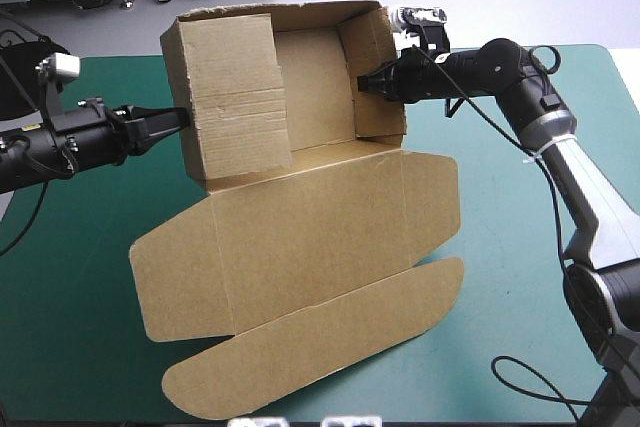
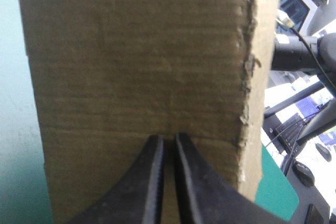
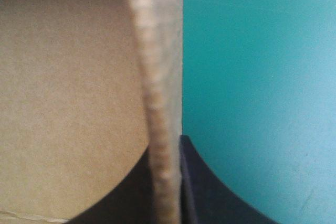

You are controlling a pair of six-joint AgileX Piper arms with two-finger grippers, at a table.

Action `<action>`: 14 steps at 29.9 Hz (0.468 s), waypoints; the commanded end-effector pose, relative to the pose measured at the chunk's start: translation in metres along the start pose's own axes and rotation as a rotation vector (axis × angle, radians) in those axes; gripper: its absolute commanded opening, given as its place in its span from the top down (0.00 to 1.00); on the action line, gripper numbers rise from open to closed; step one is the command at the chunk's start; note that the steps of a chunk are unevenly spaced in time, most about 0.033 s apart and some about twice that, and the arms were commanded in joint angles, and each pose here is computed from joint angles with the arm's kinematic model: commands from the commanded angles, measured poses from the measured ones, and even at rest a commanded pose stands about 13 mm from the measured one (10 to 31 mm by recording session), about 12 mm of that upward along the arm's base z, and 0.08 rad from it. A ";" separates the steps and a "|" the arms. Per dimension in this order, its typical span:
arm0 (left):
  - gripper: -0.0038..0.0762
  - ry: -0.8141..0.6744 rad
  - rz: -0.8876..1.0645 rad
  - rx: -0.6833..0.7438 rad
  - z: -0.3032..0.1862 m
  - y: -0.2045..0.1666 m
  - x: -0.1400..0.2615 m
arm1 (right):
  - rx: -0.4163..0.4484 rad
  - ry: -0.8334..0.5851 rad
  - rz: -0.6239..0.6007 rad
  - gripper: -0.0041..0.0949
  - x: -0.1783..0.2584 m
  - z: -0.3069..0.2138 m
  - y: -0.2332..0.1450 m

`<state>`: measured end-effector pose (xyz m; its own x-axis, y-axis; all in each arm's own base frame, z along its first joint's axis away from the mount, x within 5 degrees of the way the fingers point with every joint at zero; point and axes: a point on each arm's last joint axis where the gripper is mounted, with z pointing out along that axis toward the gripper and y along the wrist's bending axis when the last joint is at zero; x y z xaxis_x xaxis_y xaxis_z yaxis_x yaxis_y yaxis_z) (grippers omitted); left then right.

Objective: Fold the box

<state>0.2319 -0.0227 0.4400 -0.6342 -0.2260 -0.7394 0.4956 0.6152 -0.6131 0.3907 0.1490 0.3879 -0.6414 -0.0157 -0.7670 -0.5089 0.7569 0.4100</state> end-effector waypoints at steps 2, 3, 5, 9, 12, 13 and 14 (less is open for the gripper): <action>0.71 0.022 0.052 0.116 -0.001 -0.028 0.001 | -0.037 -0.137 0.009 0.97 -0.021 -0.028 0.020; 0.66 0.019 0.050 0.121 -0.001 -0.028 0.001 | -0.036 -0.135 0.008 0.97 -0.021 -0.028 0.020; 0.58 0.014 0.047 0.129 -0.001 -0.029 0.001 | -0.034 -0.132 0.005 0.97 -0.020 -0.028 0.020; 0.53 0.013 0.046 0.130 -0.001 -0.029 0.000 | -0.023 -0.124 -0.008 0.97 -0.020 -0.028 0.019; 0.53 0.012 0.046 0.132 -0.001 -0.029 0.000 | -0.006 -0.118 -0.010 0.97 -0.019 -0.027 0.017; 0.53 0.012 0.046 0.132 -0.001 -0.029 0.000 | -0.004 -0.117 -0.011 0.97 -0.019 -0.027 0.017; 0.53 0.012 0.046 0.132 -0.001 -0.029 0.000 | -0.002 -0.119 -0.013 0.97 -0.019 -0.027 0.017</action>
<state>0.2310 -0.0302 0.4391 -0.6400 -0.1945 -0.7434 0.5172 0.6065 -0.6039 0.3918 0.1467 0.3855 -0.6393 -0.0372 -0.7681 -0.5012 0.7777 0.3795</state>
